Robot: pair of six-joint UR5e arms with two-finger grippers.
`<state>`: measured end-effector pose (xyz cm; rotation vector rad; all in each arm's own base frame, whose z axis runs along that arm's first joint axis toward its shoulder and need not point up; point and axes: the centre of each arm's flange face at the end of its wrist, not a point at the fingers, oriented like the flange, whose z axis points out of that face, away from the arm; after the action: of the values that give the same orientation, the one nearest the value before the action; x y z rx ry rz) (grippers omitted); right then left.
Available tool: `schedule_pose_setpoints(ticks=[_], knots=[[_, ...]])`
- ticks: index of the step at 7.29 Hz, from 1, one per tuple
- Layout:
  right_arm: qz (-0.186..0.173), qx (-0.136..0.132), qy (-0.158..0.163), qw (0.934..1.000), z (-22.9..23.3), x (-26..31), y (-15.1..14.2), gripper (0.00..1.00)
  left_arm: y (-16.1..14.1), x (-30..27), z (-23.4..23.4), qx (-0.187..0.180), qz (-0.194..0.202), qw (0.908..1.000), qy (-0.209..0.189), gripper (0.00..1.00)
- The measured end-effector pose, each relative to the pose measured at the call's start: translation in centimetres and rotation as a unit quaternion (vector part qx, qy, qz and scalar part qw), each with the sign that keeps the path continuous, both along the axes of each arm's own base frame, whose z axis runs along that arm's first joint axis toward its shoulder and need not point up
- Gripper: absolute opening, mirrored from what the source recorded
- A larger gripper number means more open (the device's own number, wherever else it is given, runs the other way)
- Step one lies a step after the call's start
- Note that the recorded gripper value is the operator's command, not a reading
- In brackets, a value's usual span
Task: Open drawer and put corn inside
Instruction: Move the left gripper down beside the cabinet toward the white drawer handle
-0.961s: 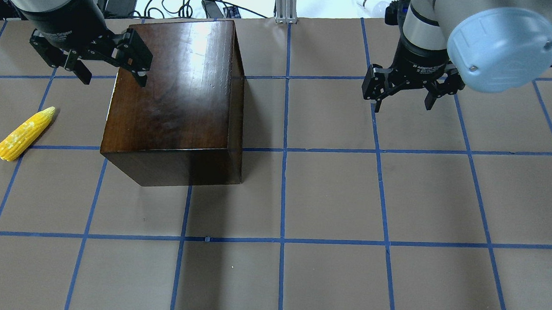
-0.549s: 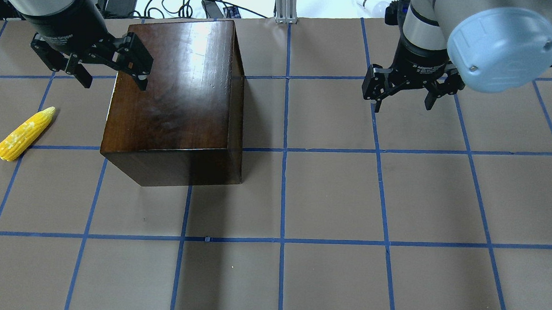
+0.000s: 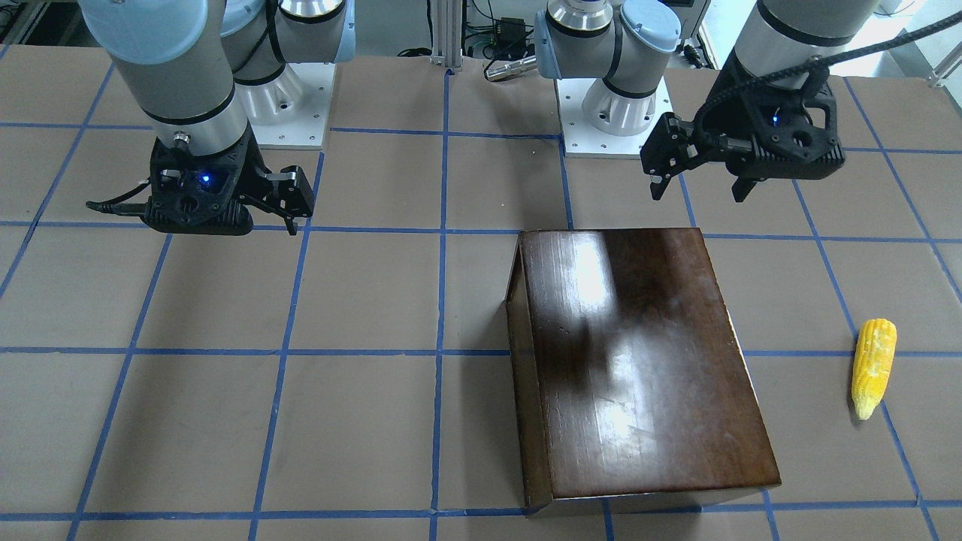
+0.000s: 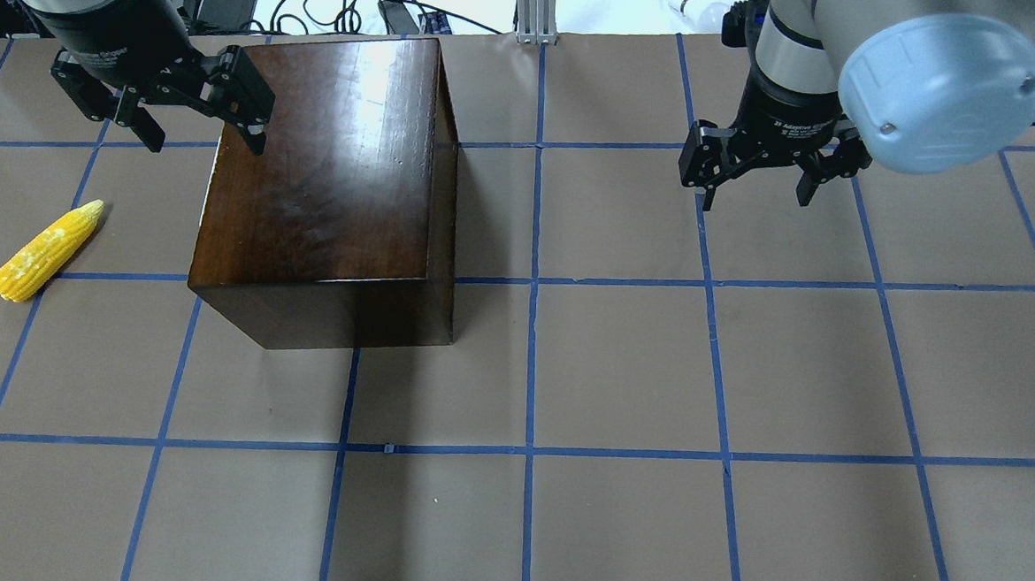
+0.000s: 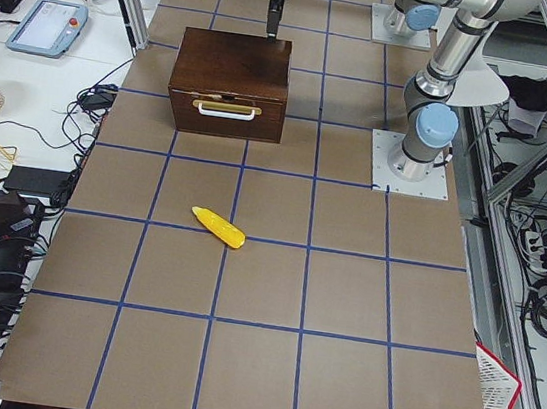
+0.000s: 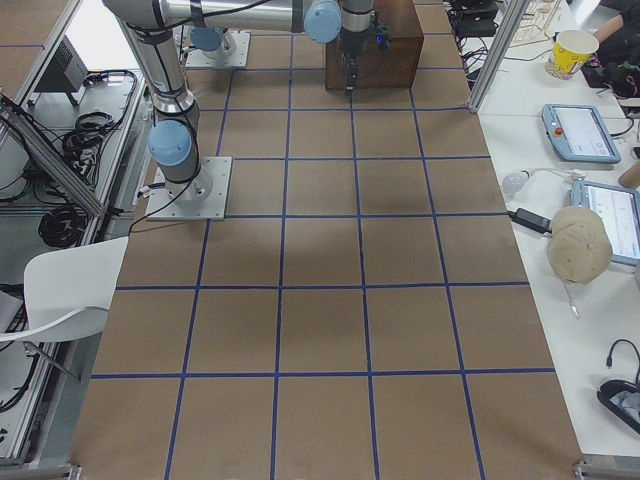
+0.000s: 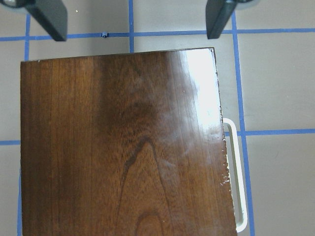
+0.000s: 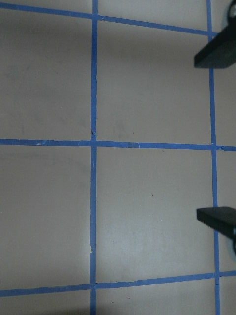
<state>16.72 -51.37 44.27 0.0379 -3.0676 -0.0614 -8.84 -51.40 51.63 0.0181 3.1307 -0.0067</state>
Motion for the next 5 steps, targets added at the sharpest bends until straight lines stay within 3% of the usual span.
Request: schedule_pose_setpoints(ticks=[3,5], knots=[[0.0,0.0,0.0,1.0,0.0,0.0,0.0,1.0,-2.8,8.3,-2.3,0.011,0.007,0.9988,0.047,1.0],[0.0,0.0,0.001,1.0,0.0,0.0,0.0,1.0,-3.9,14.0,-4.1,0.015,-0.011,0.9975,0.068,1.0]])
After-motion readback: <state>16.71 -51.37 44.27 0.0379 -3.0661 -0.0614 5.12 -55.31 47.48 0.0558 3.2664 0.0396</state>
